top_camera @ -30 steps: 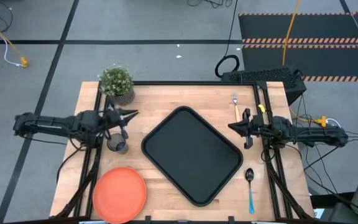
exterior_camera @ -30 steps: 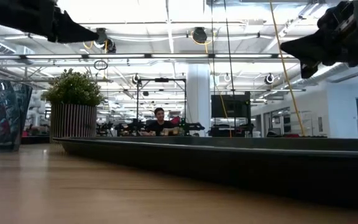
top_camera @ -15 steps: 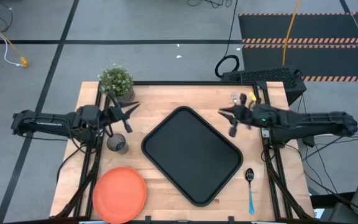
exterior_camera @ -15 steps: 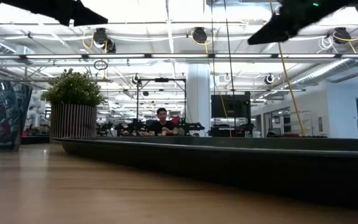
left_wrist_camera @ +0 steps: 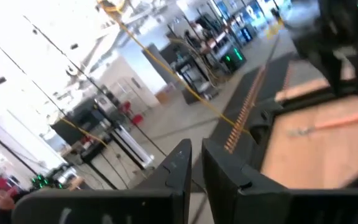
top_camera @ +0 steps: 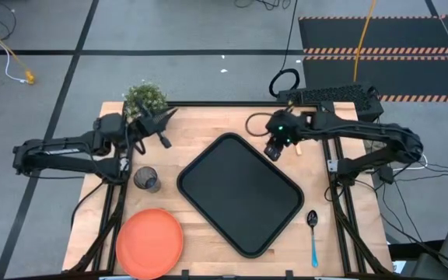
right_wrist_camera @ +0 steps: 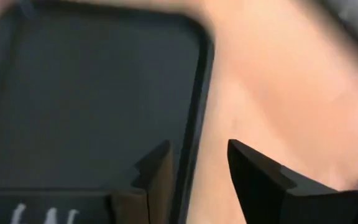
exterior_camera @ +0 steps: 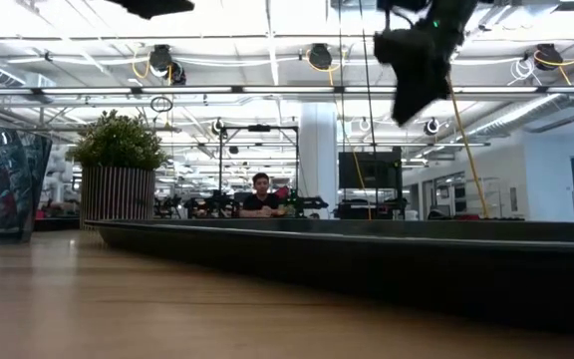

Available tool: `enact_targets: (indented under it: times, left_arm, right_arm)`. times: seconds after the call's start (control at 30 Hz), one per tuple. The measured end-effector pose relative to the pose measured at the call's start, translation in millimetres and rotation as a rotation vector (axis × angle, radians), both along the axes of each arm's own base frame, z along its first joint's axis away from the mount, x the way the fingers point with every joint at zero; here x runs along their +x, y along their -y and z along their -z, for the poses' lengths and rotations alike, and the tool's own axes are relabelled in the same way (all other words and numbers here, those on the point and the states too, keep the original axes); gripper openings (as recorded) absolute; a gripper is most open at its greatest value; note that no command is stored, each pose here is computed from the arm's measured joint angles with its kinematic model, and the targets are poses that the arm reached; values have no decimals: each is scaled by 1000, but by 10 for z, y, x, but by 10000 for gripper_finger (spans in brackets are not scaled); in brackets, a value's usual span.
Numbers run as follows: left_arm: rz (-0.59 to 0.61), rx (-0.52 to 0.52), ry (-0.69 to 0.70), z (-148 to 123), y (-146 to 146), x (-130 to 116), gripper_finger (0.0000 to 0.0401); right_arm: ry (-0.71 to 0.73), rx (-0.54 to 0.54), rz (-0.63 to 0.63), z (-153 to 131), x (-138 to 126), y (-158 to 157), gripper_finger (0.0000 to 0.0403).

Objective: Pick and place plate/cup/fork/spoon on tray
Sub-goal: Adjust the black tray on the table

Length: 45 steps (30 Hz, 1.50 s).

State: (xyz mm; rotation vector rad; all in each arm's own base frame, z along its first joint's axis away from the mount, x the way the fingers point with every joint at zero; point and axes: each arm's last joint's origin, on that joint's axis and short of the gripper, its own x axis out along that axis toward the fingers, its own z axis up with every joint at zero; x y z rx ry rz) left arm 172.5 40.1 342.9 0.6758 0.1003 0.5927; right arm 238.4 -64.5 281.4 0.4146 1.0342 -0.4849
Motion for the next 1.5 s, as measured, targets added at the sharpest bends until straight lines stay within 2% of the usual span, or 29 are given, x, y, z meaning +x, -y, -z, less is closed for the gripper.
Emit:
enact_targets:
  times: [0.1, 0.27, 0.4, 0.57, 0.8, 1.0, 1.23, 1.5]
  left_arm:
    - [-1, 39, 36, -24, -49, 89, 42]
    - [-13, 21, 58, 18, -132, 216, 42]
    - [60, 59, 128, -6, -157, 325, 42]
    - [178, 35, 191, 1, -137, 419, 42]
    - [194, 17, 193, -9, -107, 394, 42]
    - [198, -4, 157, 31, -102, 405, 42]
    - [190, 2, 140, 37, -101, 396, 42]
    - [107, -8, 91, 83, -125, 394, 42]
  right_arm:
    - [-99, 50, 58, 227, 26, -39, 158]
    - [-158, 98, 128, 470, 90, -100, 164]
    - [-202, 75, 157, 532, 101, -107, 165]
    - [-157, 81, 196, 542, 158, -114, 165]
    - [-121, 135, 179, 548, 214, -197, 165]
    - [-122, 101, 194, 557, 231, -269, 165]
    - [-188, 87, 188, 667, 258, -263, 164]
    - [-316, 74, 114, 965, 377, -256, 164]
